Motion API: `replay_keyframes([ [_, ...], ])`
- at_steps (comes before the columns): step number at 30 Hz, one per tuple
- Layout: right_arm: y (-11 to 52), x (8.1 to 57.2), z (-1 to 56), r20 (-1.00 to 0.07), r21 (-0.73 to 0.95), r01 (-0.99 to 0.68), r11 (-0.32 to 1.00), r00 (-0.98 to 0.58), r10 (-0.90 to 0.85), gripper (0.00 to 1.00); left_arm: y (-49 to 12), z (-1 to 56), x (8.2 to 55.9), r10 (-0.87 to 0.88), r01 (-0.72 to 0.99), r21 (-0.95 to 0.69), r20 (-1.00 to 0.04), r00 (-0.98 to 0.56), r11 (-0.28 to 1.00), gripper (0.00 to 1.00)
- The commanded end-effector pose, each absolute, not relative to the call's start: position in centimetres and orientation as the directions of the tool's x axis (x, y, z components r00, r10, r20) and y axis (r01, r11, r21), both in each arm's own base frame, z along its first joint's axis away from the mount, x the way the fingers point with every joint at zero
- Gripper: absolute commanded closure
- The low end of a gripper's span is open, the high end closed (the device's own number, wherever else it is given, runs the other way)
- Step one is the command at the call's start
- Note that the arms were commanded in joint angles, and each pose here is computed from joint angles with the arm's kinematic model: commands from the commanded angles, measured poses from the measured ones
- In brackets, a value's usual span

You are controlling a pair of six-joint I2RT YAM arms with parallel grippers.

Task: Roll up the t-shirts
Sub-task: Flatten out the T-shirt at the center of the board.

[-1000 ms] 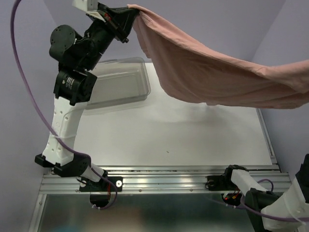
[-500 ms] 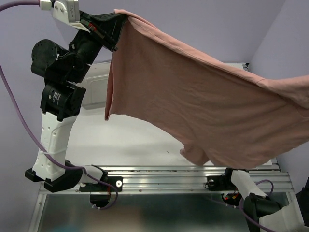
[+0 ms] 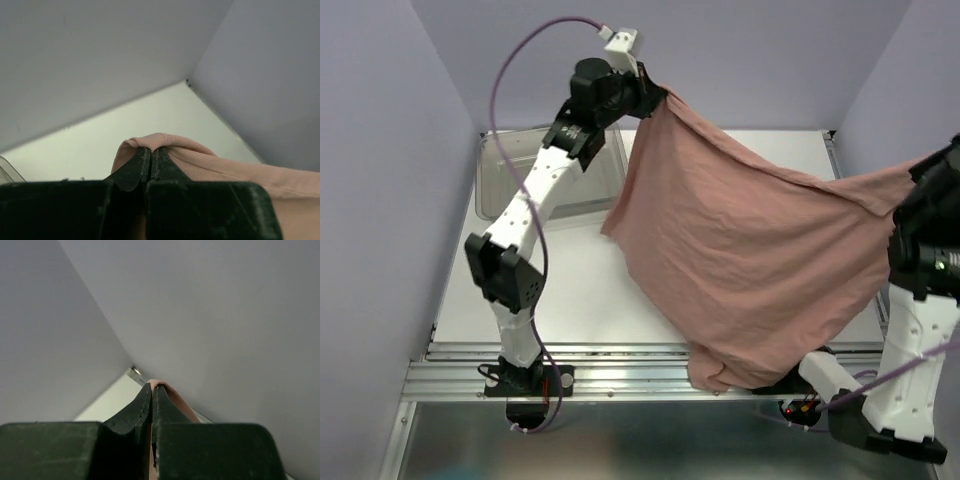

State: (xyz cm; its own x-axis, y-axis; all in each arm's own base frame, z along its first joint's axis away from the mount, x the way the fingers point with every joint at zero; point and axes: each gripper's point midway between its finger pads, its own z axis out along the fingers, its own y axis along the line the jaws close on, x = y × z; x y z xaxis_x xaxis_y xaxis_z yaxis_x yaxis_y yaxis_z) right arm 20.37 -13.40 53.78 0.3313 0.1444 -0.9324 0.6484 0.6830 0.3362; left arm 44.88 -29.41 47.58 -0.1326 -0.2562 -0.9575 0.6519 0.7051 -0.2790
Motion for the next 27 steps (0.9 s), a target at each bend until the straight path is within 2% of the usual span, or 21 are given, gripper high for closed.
replay_keyframes([
  [1, -15.3, 25.9, 48.0, -0.97, 0.244, 0.727, 0.642, 0.191, 0.152, 0.99, -32.3, 42.9, 48.0, -0.212, 0.671, -0.294, -0.956, -0.204, 0.68, 1.0],
  [2, -15.4, 27.3, 46.4, -0.975, 0.221, 0.731, 0.646, 0.151, 0.163, 0.99, -32.6, 42.5, 48.7, -0.206, 0.671, -0.291, -0.957, -0.206, 0.682, 1.0],
  [3, -15.5, 28.8, 45.0, -0.976, 0.212, 0.729, 0.651, 0.125, 0.178, 0.99, -33.8, 38.8, 50.4, -0.173, 0.663, -0.309, -0.949, -0.264, 0.682, 1.0],
  [4, -15.9, 31.3, 41.4, -0.979, 0.158, 0.739, 0.655, 0.032, 0.201, 0.99, -34.3, 37.3, 51.2, -0.157, 0.659, -0.314, -0.945, -0.287, 0.684, 1.0],
  [6, -16.1, 34.0, 38.3, -0.975, 0.128, 0.738, 0.662, -0.029, 0.221, 0.99, -35.2, 35.9, 52.6, -0.15, 0.664, -0.318, -0.943, -0.298, 0.677, 1.0],
  [7, -16.5, 36.1, 34.9, -0.964, 0.083, 0.745, 0.662, -0.107, 0.242, 0.99, -36.1, 31.9, 54.1, -0.12, 0.645, -0.336, -0.927, -0.355, 0.686, 1.0],
  [9, -17.0, 37.9, 32.7, -0.958, 0.063, 0.754, 0.654, -0.138, 0.251, 0.99, -36.5, 31.4, 55.7, -0.126, 0.643, -0.333, -0.93, -0.346, 0.69, 1.0],
  [10, -17.2, 38.7, 31.7, -0.955, 0.049, 0.755, 0.654, -0.156, 0.251, 0.99, -37.0, 28.0, 57.0, -0.109, 0.624, -0.343, -0.918, -0.382, 0.702, 1.0],
  [12, -17.9, 41.0, 29.0, -0.946, 0.016, 0.755, 0.656, -0.201, 0.255, 0.99, -37.0, 27.5, 58.5, -0.132, 0.617, -0.35, -0.92, -0.37, 0.705, 1.0],
  [13, -18.5, 41.5, 28.3, -0.941, 0.002, 0.759, 0.651, -0.218, 0.258, 0.99, -36.9, 25.4, 59.4, -0.129, 0.607, -0.36, -0.912, -0.39, 0.709, 1.0],
  [18, -20.3, 44.3, 25.8, -0.927, -0.049, 0.768, 0.639, -0.273, 0.257, 0.99, -35.1, 23.5, 61.8, -0.182, 0.576, -0.396, -0.901, -0.395, 0.715, 1.0],
  [27, -21.9, 46.4, 26.2, -0.936, 0.0, 0.777, 0.629, -0.222, 0.274, 0.99, -32.3, 25.6, 63.7, -0.237, 0.562, -0.395, -0.912, -0.334, 0.726, 1.0],
])
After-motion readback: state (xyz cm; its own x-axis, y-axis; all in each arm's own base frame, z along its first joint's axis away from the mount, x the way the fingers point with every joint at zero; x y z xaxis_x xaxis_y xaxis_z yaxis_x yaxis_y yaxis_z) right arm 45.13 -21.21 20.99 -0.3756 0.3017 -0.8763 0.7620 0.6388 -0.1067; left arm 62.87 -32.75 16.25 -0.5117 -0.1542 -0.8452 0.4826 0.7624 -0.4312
